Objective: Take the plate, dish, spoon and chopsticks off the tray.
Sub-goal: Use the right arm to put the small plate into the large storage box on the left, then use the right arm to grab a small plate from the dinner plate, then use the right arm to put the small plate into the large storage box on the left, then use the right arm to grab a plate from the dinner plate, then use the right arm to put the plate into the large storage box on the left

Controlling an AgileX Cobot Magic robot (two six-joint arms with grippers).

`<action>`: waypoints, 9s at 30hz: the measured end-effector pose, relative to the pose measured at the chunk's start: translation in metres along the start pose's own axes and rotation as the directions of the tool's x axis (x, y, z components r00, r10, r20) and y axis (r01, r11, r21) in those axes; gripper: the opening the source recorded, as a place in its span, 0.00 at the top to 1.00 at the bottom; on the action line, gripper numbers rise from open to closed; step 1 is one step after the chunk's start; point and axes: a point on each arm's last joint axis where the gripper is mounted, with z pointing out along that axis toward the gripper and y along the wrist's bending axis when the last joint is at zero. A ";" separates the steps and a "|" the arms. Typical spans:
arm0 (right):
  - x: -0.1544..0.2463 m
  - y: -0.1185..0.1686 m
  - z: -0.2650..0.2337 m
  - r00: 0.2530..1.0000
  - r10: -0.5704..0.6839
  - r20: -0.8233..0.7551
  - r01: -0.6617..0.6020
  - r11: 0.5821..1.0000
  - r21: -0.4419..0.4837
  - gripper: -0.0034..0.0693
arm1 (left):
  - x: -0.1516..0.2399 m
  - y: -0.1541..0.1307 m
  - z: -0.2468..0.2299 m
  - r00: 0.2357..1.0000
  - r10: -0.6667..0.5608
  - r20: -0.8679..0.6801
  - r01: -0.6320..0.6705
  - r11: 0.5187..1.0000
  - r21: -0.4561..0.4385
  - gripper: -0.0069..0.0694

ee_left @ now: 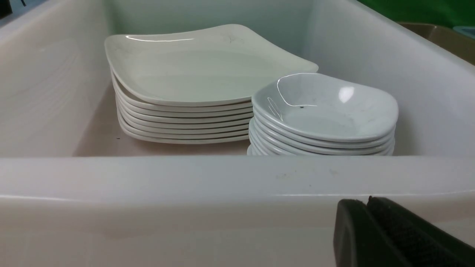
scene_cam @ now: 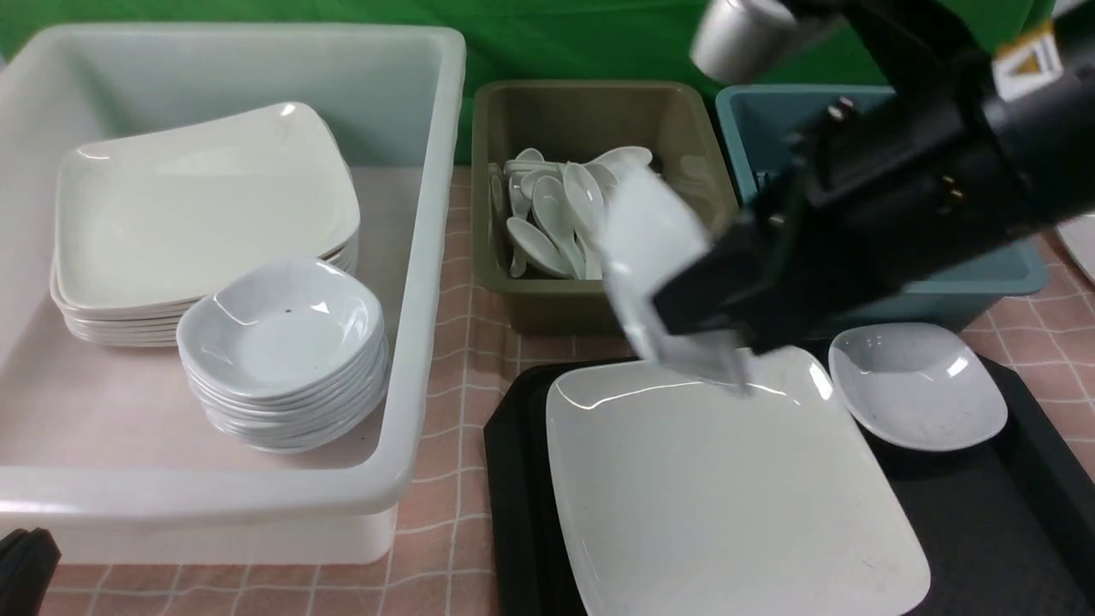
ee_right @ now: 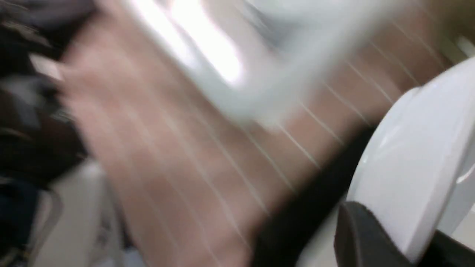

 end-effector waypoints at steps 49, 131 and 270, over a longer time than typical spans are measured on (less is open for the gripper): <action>-0.042 0.021 -0.074 0.974 -0.151 -0.169 0.219 0.815 0.537 0.91 | 0.000 0.000 0.000 1.000 0.000 0.000 0.000 1.000 0.000 0.88; -0.048 0.034 0.063 0.877 -0.474 -0.077 0.476 0.840 0.259 0.85 | 0.000 0.000 0.000 1.000 0.000 0.000 0.000 1.000 0.000 0.88; 0.052 -0.076 -0.146 0.800 0.523 0.294 -0.580 0.800 0.154 0.85 | 0.000 0.000 0.000 1.000 0.000 0.000 0.000 1.000 0.000 0.88</action>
